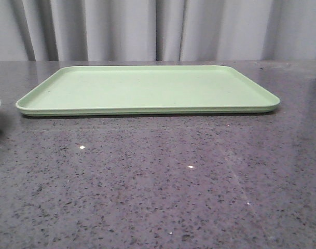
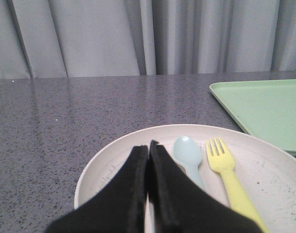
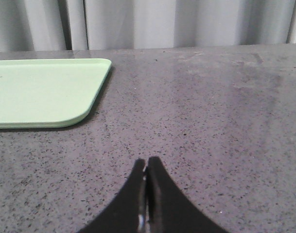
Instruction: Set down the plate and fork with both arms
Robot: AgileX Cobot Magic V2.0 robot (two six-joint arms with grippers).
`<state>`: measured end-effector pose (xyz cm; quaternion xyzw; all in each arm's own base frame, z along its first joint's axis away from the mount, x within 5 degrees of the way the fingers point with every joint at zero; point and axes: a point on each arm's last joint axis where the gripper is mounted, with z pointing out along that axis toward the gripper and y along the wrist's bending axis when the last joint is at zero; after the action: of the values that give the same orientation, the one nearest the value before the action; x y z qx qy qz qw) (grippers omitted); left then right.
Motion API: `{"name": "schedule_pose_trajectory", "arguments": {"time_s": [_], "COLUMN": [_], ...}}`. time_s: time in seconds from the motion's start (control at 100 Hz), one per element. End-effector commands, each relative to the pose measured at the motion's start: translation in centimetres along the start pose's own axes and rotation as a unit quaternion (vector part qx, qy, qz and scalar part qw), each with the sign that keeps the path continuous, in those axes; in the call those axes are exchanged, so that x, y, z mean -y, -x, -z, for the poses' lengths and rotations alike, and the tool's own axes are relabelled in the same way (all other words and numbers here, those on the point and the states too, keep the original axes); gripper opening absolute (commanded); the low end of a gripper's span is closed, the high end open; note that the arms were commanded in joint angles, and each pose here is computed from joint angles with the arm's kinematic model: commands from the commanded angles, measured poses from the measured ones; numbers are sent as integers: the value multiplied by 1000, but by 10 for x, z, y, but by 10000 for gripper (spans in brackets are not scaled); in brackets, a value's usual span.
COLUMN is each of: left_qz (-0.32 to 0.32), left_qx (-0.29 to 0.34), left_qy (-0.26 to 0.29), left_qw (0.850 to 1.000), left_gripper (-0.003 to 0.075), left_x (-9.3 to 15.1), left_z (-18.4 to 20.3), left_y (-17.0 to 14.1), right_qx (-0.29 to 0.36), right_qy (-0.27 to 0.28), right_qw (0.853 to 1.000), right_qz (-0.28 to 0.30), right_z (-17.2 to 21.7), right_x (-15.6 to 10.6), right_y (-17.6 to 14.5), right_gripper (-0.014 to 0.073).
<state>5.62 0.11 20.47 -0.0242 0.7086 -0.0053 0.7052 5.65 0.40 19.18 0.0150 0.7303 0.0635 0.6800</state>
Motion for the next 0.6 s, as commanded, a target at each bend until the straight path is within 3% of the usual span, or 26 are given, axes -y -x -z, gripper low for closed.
{"name": "schedule_pose_trajectory", "arguments": {"time_s": [0.0, 0.31, 0.44, 0.59], "left_qz": [10, 23, 41, 39], "left_qx": [55, 68, 81, 76], "left_qy": [2, 2, -3, -14], "left_qw": [998, 997, 996, 996], "left_gripper": [-20, -21, -21, -21], "left_x": [-1, -1, 0, 4], "left_z": [3, 4, 7, 15], "left_y": [6, 12, 26, 55], "right_qx": [48, 71, 111, 111], "right_qy": [4, 7, 13, 11], "right_qw": [999, 997, 993, 994], "right_qz": [19, 22, 22, 22], "right_z": [2, 3, 5, 10], "right_x": [-1, -2, -3, -5], "right_y": [9, 14, 25, 44], "right_gripper": [-67, -67, -67, -67]}}
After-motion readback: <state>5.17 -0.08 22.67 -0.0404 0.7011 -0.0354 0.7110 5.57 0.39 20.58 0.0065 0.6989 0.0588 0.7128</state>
